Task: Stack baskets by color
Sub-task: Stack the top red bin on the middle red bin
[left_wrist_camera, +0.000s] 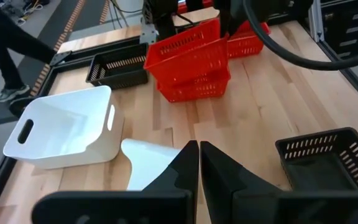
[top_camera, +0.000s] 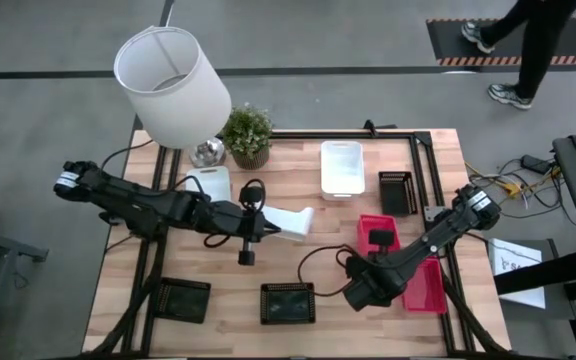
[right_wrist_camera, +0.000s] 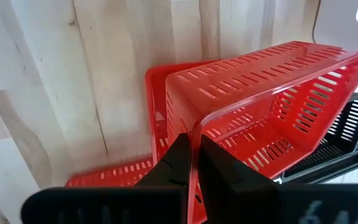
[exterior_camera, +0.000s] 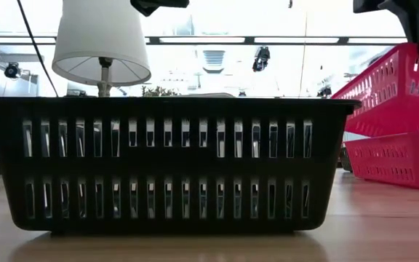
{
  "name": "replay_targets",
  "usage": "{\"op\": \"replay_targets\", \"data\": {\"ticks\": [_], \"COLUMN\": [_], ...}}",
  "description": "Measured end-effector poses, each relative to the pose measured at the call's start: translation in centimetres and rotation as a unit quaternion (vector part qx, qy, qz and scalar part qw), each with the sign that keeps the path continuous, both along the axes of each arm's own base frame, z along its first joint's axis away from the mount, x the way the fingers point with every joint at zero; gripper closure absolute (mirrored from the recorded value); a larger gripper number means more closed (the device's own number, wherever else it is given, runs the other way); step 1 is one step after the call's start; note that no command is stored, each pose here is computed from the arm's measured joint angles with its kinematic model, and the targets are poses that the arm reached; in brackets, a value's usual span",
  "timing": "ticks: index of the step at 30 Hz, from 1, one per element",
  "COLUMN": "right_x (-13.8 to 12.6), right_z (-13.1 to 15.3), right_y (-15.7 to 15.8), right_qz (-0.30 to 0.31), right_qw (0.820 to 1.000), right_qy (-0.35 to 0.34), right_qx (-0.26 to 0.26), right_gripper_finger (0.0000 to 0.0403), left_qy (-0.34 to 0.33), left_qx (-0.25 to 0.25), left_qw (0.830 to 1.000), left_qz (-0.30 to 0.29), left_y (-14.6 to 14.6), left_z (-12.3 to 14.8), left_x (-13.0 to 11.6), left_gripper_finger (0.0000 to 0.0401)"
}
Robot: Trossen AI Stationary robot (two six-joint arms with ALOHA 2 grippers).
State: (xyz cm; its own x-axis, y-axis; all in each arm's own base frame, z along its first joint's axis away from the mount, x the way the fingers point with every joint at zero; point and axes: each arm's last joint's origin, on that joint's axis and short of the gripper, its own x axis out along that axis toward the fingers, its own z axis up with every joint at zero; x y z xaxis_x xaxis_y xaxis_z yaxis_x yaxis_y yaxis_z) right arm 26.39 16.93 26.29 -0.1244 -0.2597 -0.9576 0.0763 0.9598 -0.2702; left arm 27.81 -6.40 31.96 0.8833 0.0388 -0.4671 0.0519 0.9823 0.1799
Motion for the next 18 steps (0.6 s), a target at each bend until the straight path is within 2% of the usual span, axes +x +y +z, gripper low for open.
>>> {"op": "replay_targets", "data": {"ticks": [7, 18], "right_x": [0.03, 0.21], "right_z": [-0.10, -0.09], "right_y": [0.02, -0.38], "right_qz": [-0.002, -0.024], "right_qw": [1.000, 1.000], "right_qy": [0.001, -0.003], "right_qx": [-0.001, -0.004], "right_gripper_finger": [0.0387, 0.0294], "left_qy": [0.002, 0.002], "left_qx": [0.001, 0.000], "left_qw": [1.000, 1.000], "left_qz": [0.000, 0.000], "left_y": [-0.01, -0.02], "left_z": [-0.11, -0.13], "left_x": [0.04, 0.05], "left_gripper_finger": [0.0401, 0.0401]}}
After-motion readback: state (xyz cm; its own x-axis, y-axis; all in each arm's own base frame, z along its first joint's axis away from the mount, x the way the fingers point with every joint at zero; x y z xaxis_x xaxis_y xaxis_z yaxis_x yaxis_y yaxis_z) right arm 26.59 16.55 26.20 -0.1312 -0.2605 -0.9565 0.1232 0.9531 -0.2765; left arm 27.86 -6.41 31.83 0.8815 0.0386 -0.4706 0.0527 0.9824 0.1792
